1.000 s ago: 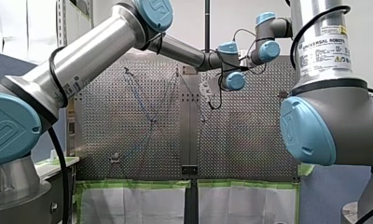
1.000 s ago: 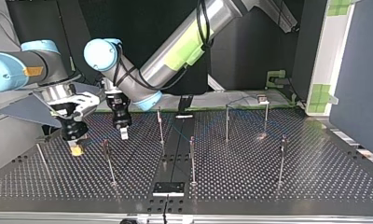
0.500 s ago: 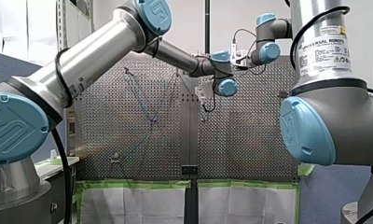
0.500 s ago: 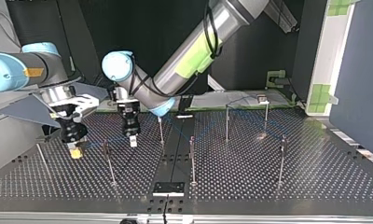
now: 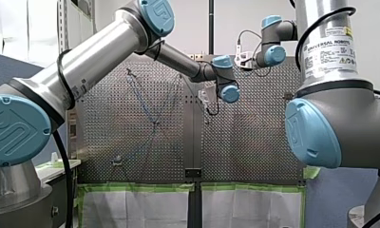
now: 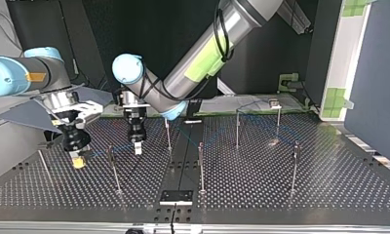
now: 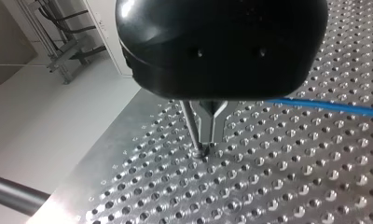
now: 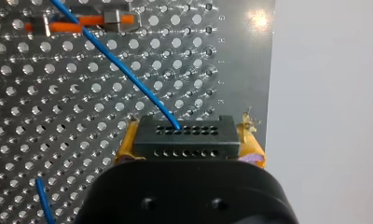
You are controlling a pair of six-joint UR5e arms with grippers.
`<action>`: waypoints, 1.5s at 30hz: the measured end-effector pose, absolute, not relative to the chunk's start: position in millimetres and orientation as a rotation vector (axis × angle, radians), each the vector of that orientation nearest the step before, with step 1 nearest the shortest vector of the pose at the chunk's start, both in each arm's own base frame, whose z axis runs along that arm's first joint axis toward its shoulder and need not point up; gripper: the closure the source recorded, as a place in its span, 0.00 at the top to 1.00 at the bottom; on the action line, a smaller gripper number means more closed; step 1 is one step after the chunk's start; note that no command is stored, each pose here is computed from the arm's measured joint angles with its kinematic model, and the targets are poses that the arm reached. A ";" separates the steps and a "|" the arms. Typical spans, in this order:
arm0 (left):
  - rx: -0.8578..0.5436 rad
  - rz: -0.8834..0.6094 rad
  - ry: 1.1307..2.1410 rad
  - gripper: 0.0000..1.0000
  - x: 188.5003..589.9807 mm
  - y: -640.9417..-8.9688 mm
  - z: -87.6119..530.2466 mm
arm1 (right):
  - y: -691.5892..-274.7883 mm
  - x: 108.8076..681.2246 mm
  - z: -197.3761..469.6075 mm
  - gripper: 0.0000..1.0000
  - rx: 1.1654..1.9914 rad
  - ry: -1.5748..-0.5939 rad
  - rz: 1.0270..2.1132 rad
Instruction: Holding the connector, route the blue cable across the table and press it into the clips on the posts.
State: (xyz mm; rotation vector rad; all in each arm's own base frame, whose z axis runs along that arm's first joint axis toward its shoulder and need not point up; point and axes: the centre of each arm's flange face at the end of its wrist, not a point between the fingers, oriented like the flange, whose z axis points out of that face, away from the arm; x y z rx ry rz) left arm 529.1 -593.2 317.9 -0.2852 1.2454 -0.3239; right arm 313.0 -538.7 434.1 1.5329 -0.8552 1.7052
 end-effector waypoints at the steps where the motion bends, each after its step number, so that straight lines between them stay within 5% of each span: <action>1: -0.284 -0.326 1.248 0.00 527.9 -593.9 317.8 | -538.9 313.0 433.6 0.00 1.534 -0.856 1.705; 3: -0.281 -0.330 1.255 0.24 525.1 -595.7 316.9 | -539.2 313.1 432.5 0.00 1.535 -0.857 1.704; 4: -0.280 -0.331 1.258 0.24 523.8 -596.5 316.4 | -539.3 313.2 432.1 0.00 1.536 -0.858 1.704; 6: -0.276 -0.334 1.269 0.54 521.2 -597.6 315.0 | -539.5 313.3 431.2 0.00 1.538 -0.859 1.704; 7: -0.275 -0.335 1.274 0.54 520.1 -597.9 314.4 | -539.6 313.4 430.9 0.00 1.539 -0.859 1.703; 9: -0.274 -0.335 1.285 0.78 518.0 -598.3 312.9 | -539.7 313.4 430.6 0.00 1.540 -0.859 1.703; 10: -0.273 -0.335 1.290 0.78 517.3 -598.4 312.3 | -539.7 313.5 430.6 0.00 1.540 -0.859 1.703; 11: -0.271 -0.334 1.296 0.96 516.4 -598.4 311.5 | -539.8 313.5 430.4 0.00 1.540 -0.859 1.703; 12: -0.270 -0.333 1.300 1.00 515.8 -598.4 311.0 | -539.9 313.5 430.1 0.00 1.541 -0.859 1.702; 35: -0.228 -0.313 1.445 1.00 470.5 -600.9 304.2 | -540.4 313.7 428.8 0.00 1.544 -0.861 1.701; 45: -0.206 -0.383 1.404 1.00 440.9 -599.9 329.8 | -539.0 315.7 428.2 0.00 1.550 -0.861 1.703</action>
